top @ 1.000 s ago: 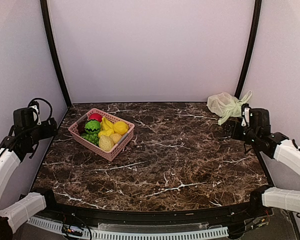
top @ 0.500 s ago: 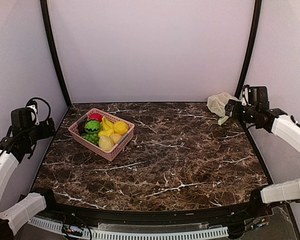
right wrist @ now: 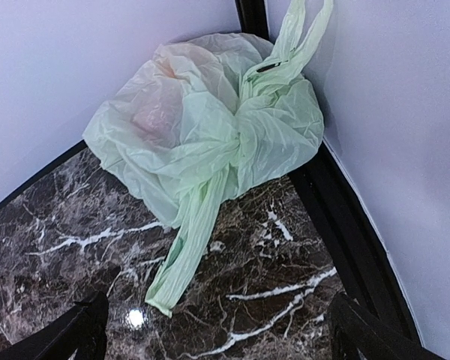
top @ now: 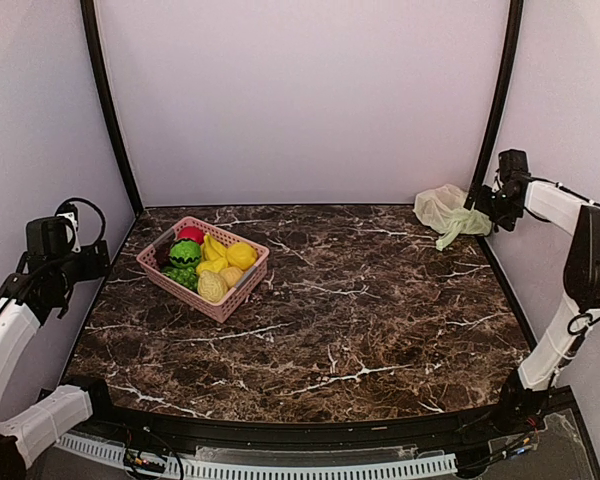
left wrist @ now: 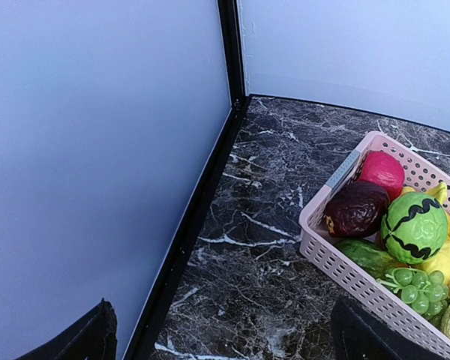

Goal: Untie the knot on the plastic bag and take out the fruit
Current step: Pick up the takeout bag from the corner of the board, then place the takeout bag at the center of the board.

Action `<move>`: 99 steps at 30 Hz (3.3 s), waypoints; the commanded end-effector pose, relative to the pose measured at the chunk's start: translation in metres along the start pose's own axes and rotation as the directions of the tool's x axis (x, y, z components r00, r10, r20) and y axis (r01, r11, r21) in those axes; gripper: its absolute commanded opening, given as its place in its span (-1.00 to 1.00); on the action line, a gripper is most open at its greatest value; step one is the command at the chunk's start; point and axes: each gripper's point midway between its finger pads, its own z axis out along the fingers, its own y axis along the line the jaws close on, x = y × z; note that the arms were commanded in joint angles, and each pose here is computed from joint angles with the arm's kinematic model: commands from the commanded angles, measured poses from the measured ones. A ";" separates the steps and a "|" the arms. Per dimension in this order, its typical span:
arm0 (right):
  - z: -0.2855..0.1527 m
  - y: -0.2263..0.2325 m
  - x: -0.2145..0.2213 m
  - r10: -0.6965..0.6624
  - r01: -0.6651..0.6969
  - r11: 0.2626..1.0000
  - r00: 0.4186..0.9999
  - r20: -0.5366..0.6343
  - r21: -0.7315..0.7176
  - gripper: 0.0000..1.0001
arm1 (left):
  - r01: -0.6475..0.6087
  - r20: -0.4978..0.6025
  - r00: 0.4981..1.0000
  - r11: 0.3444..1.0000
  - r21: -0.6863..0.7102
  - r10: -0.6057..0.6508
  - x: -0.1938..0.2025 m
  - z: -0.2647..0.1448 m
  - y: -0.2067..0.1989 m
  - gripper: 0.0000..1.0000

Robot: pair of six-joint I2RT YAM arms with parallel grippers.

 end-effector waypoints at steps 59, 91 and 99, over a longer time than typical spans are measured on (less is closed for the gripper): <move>0.028 0.010 -0.084 -0.019 0.034 0.994 0.990 0.137 -0.105 -1.00 | -0.051 0.063 0.997 0.982 0.181 0.040 -0.005 -0.009 -0.028 0.98; -0.224 0.254 0.201 -0.461 0.344 0.399 0.876 0.138 -0.850 -1.00 | 0.143 -0.151 0.988 0.514 0.846 -0.026 -0.042 -0.136 -0.233 0.76; -0.215 0.296 0.253 -0.538 0.369 0.389 0.835 0.117 -0.844 -1.00 | 0.116 -0.134 0.991 0.457 0.882 0.005 -0.030 -0.154 -0.281 0.77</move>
